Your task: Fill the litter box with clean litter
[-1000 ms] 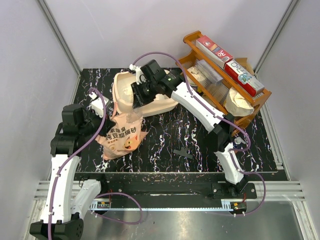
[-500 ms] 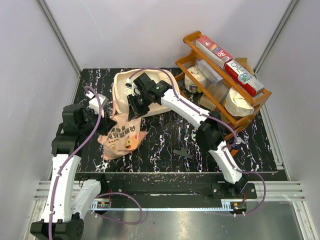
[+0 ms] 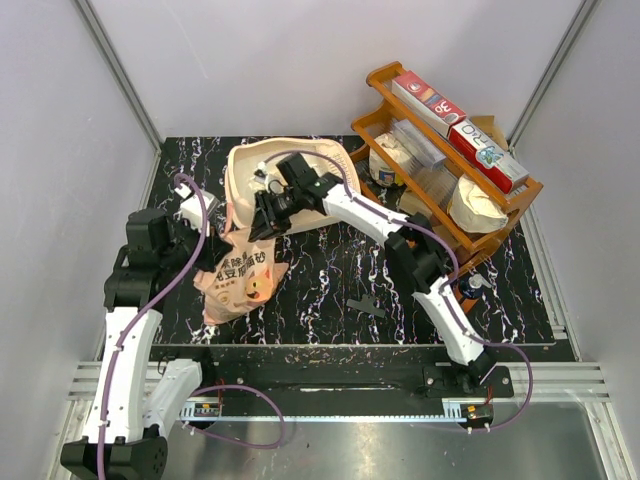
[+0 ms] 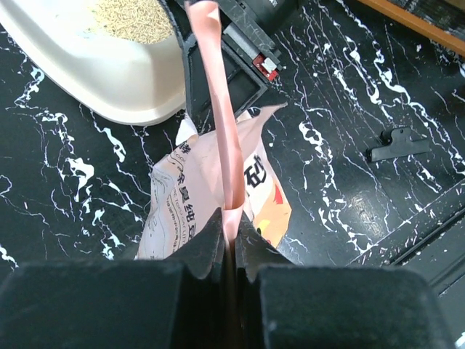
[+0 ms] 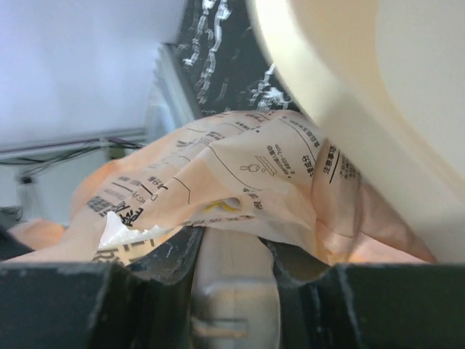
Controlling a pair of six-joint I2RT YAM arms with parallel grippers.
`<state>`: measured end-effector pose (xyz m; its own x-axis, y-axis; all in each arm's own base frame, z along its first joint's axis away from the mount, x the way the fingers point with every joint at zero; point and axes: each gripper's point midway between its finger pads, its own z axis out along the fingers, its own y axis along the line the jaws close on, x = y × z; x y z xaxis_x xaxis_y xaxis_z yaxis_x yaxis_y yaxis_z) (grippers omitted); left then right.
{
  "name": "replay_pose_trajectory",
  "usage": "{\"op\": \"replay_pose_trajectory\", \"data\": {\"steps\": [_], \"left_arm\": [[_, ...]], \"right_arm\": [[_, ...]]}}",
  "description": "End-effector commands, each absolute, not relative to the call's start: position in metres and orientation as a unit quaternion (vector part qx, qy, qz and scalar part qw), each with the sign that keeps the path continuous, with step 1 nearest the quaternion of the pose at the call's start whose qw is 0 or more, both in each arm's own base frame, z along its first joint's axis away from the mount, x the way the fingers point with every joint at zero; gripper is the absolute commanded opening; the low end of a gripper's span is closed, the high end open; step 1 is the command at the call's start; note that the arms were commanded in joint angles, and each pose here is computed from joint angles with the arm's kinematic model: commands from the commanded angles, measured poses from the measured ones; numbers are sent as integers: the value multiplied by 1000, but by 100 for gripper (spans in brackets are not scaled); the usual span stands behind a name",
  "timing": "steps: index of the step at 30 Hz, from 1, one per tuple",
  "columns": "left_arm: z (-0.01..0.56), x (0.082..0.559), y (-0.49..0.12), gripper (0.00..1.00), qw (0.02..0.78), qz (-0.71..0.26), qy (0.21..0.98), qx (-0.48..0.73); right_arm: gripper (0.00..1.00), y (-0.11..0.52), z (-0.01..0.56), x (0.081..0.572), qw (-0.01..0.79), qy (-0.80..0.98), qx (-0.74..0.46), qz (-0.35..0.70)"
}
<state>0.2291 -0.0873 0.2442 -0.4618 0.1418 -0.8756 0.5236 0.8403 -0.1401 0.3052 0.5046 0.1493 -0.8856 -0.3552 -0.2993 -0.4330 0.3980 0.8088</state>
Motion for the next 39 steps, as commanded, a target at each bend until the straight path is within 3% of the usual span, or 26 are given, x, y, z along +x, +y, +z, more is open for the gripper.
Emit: {"op": "replay_pose_trajectory", "data": {"steps": [1,15,39], "left_arm": [[301,238,-92,4,558,-182,770,250],[279,219,-71,5,523,-101,786,315],[295,220,-63,5,543,-69,776,315]], "right_arm": [[0,504,178,324,39,773,-159,613],[0,433,203,358,-40,718,-105,687],[0,396,275,375,70,681,-141,715]]}}
